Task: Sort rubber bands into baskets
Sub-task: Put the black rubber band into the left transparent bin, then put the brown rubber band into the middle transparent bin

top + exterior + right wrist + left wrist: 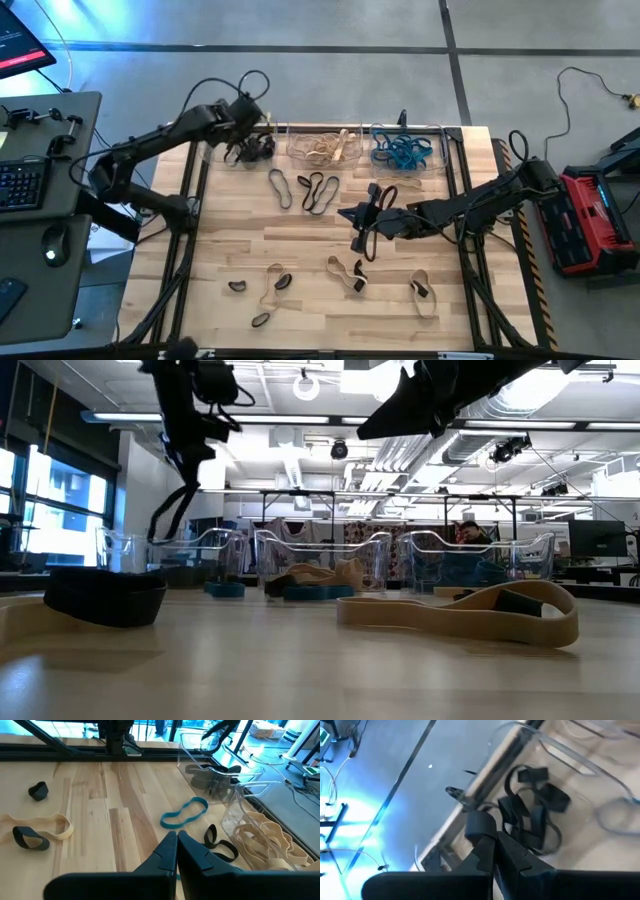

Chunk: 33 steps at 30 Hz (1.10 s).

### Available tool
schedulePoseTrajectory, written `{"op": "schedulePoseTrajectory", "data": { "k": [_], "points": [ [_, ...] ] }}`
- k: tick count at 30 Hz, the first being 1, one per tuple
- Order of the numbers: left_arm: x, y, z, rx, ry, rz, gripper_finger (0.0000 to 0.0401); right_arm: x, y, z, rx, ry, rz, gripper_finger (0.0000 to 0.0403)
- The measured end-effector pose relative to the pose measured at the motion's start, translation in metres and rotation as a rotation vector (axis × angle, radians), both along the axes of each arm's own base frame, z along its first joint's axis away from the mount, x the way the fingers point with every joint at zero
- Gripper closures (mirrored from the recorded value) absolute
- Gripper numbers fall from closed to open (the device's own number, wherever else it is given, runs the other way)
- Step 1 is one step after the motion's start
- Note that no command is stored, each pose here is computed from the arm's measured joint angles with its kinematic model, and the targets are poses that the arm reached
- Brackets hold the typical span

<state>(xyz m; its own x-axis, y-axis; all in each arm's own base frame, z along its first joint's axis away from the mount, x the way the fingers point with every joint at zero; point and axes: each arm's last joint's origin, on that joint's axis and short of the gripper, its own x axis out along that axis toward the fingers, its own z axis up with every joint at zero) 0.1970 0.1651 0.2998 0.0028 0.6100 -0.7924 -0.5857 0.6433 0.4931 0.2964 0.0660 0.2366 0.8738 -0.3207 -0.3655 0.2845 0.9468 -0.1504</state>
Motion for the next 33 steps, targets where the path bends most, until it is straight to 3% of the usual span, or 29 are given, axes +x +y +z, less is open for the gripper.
{"op": "schedulePoseTrajectory", "data": {
  "k": [4, 8, 13, 17, 29, 33],
  "points": [
    [0.005, 0.021, -0.014, -0.026, 0.010, 0.008, 0.0400, 0.000, 0.000, 0.000, -0.005, 0.006, 0.002, 0.0403],
    [0.012, 0.037, -0.036, -0.118, 0.026, 0.003, 0.0400, 0.000, 0.000, -0.001, -0.008, 0.012, 0.002, 0.0403],
    [0.024, 0.046, -0.063, -0.184, 0.080, -0.003, 0.0395, -0.001, 0.000, -0.001, -0.012, 0.020, 0.003, 0.0403],
    [0.034, 0.044, -0.074, -0.219, 0.092, -0.045, 0.0367, -0.001, 0.000, -0.002, -0.014, 0.026, 0.003, 0.0403],
    [0.042, 0.016, -0.042, -0.162, -0.037, -0.170, 0.0248, -0.001, 0.000, -0.003, -0.016, 0.036, 0.003, 0.0403],
    [0.043, 0.002, -0.030, -0.220, -0.148, -0.232, 0.0228, -0.002, 0.000, -0.003, -0.016, 0.040, 0.003, 0.0403]
  ]
}}
